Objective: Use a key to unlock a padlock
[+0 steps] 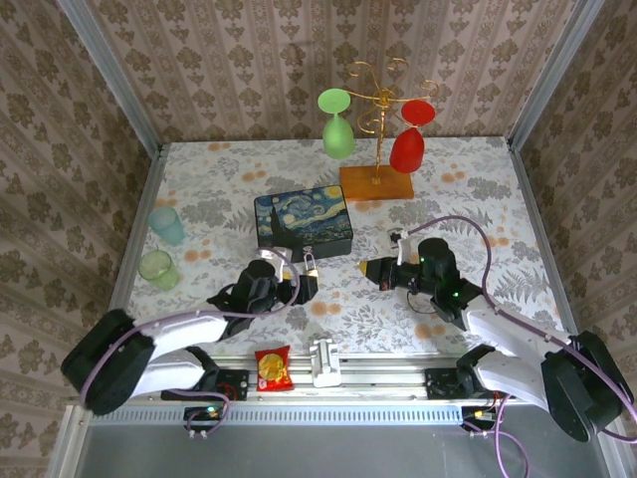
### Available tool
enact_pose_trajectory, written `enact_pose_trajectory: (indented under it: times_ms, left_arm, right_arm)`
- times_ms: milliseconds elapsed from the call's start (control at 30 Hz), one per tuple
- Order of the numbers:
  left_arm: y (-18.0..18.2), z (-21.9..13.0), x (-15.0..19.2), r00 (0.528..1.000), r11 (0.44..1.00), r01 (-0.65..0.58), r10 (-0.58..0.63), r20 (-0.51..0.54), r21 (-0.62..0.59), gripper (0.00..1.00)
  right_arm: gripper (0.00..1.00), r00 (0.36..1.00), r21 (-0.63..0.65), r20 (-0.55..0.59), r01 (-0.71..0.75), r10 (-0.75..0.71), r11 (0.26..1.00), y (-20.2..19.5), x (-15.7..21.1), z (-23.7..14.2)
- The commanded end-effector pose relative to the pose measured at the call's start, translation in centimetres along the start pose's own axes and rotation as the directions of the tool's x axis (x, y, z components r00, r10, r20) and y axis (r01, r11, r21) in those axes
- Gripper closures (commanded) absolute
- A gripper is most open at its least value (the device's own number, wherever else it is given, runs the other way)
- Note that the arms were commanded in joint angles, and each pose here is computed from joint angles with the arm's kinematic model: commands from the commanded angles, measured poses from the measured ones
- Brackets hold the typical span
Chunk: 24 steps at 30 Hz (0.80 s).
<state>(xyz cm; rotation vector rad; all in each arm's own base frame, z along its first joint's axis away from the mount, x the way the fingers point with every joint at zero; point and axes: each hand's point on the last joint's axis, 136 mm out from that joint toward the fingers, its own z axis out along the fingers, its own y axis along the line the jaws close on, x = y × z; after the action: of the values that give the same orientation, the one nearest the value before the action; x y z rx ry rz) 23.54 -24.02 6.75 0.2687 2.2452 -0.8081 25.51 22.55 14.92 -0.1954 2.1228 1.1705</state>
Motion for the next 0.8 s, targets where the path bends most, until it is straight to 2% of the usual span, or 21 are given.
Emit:
enact_pose_trajectory:
  times_ms: [0, 100, 300, 467, 767]
  left_arm:
    - [-1.3, 1.3, -2.1, 0.998, 0.996, -0.030, 0.025, 0.055, 0.086, 0.14]
    - [-1.5, 2.6, -2.7, 0.999, 0.996, -0.033, 0.030, 0.040, 0.078, 0.21]
    - [-0.3, 4.5, -2.6, 1.000, 0.998, -0.007, 0.006, 0.019, 0.055, 0.26]
    - [0.1, 5.1, -2.6, 0.999, 0.998, 0.036, -0.037, 0.017, 0.060, 0.40]
    - [-0.2, 5.5, -1.2, 0.999, 0.995, 0.037, -0.035, -0.020, 0.097, 0.47]
  right_arm:
    - [1.00, 1.000, 0.005, 0.004, 0.026, -0.026, 1.000, -0.1, -0.1, 0.5]
    - [1.00, 1.000, 0.009, 0.003, 0.021, -0.021, 1.000, -0.3, 0.2, 0.5]
    - [1.00, 1.000, 0.047, 0.021, 0.014, -0.015, 0.999, -1.1, 1.0, -0.5]
    - [1.00, 0.999, 0.074, 0.027, 0.021, -0.023, 0.997, -1.4, 1.4, -1.3]
    - [1.00, 1.000, 0.086, 0.021, 0.016, -0.018, 0.996, -1.9, 1.6, -1.1]
